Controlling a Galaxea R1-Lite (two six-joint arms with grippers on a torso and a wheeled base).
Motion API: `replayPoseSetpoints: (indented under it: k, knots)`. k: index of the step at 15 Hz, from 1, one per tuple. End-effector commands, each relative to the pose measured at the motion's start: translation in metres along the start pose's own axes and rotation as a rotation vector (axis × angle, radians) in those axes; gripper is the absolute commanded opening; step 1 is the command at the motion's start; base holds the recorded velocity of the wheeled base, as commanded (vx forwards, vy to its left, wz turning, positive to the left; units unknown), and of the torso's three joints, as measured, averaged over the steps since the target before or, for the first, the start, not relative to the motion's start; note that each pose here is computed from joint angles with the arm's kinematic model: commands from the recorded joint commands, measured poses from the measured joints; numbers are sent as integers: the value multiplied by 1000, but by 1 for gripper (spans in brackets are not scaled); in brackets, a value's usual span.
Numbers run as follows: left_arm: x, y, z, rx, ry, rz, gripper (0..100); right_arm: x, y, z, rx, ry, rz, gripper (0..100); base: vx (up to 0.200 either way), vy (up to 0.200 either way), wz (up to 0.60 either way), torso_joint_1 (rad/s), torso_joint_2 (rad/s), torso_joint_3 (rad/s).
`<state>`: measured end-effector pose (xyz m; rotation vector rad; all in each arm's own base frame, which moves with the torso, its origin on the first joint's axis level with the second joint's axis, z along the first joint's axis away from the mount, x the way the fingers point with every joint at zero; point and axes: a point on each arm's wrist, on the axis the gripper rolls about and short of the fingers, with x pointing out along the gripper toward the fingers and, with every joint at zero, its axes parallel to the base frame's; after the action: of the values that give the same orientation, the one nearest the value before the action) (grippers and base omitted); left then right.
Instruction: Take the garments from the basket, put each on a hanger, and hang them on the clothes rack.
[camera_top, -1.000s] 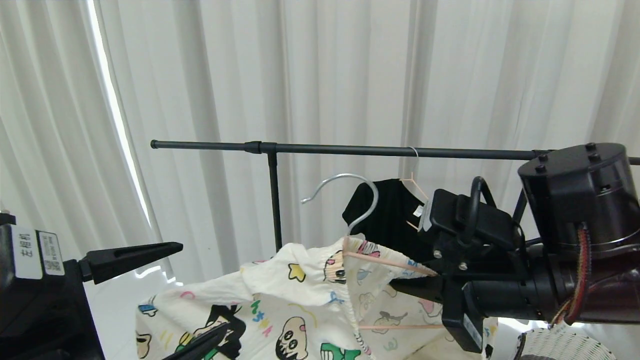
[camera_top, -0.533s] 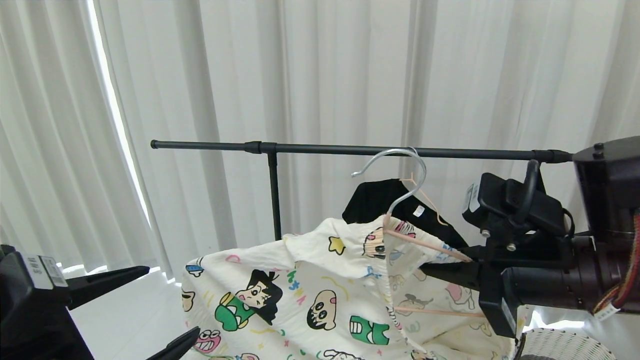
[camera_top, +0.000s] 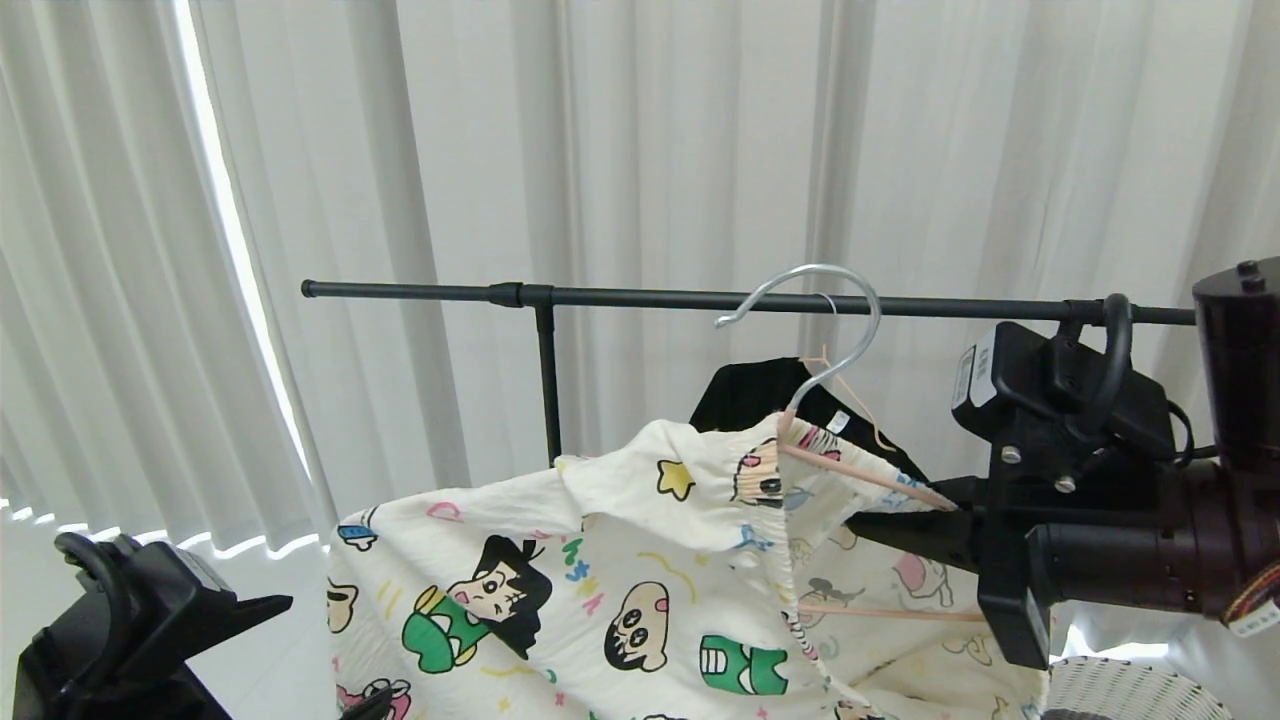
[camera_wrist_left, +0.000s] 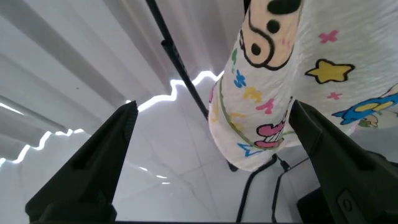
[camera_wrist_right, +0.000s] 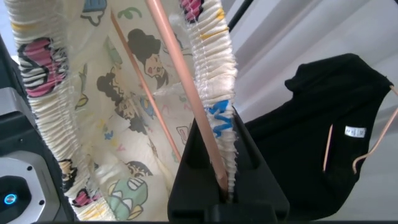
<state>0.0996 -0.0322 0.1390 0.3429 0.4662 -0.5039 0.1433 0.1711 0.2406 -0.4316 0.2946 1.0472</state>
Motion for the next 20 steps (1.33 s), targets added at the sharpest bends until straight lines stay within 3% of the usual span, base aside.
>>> replayPoseSetpoints:
  k: [1,6,7,12,17,20]
  knots:
    - [3,0,1,-1,5,-30,100,-2,3,3,-8,-14,9,0,0,0,0,0,0,0]
    - [3,0,1,-19,0,-50,100,-3,5,4,-13,-19,18,0,0,0,0,0,0,0]
    - [3,0,1,-34,-1,-50,0,-3,6,4,-14,-20,19,0,0,0,0,0,0,0]
    - [6,5,-2,-68,27,-11,0,-5,6,4,-14,-21,17,0,0,0,0,0,0,0]
    - [1,30,-14,-204,86,193,0,-13,6,0,-8,-26,5,0,0,0,0,0,0,0]
    - [2,38,-20,-252,127,245,0,-16,4,2,-4,-40,-8,0,0,0,0,0,0,0]
